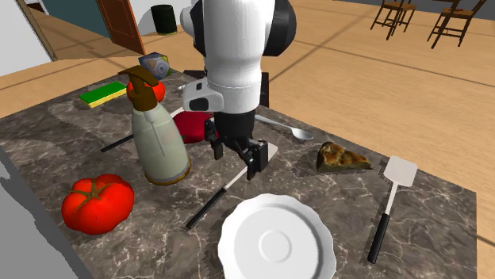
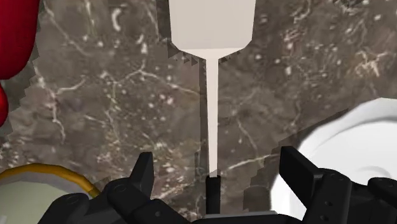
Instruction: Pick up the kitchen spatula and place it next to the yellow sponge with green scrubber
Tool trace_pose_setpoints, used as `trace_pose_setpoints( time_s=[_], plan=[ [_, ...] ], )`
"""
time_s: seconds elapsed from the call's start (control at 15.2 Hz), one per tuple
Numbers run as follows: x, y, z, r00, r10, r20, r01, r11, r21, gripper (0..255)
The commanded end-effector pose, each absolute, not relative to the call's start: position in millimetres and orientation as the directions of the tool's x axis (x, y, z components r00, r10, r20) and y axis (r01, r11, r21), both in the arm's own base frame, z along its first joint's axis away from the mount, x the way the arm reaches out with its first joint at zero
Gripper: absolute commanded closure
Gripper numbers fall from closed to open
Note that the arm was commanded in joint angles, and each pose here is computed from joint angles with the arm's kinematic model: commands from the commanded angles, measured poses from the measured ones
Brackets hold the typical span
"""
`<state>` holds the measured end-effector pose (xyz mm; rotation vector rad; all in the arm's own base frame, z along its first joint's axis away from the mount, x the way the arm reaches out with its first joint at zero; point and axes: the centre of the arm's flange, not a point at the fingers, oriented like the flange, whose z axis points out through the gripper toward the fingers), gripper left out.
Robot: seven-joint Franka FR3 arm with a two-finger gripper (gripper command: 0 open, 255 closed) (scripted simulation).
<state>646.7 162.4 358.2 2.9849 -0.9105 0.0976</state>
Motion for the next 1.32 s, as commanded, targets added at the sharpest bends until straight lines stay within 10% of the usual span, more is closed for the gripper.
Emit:
trace_pose_setpoints(
  time_s=[0.0, 0.73, 0.79, 1.25],
  plan=[
    [649.1, 162.7, 347.4, 0.827, -0.558, 0.066, -0.559, -0.829, 0.000, 0],
    [650.1, 162.0, 328.6, 0.827, -0.558, 0.066, -0.559, -0.829, 0.000, 0],
    [650.1, 162.0, 328.6, 0.827, -0.558, 0.066, -0.559, -0.829, 0.000, 255],
    [650.1, 162.0, 328.6, 0.827, -0.558, 0.066, -0.559, -0.829, 0.000, 255]
  ],
)
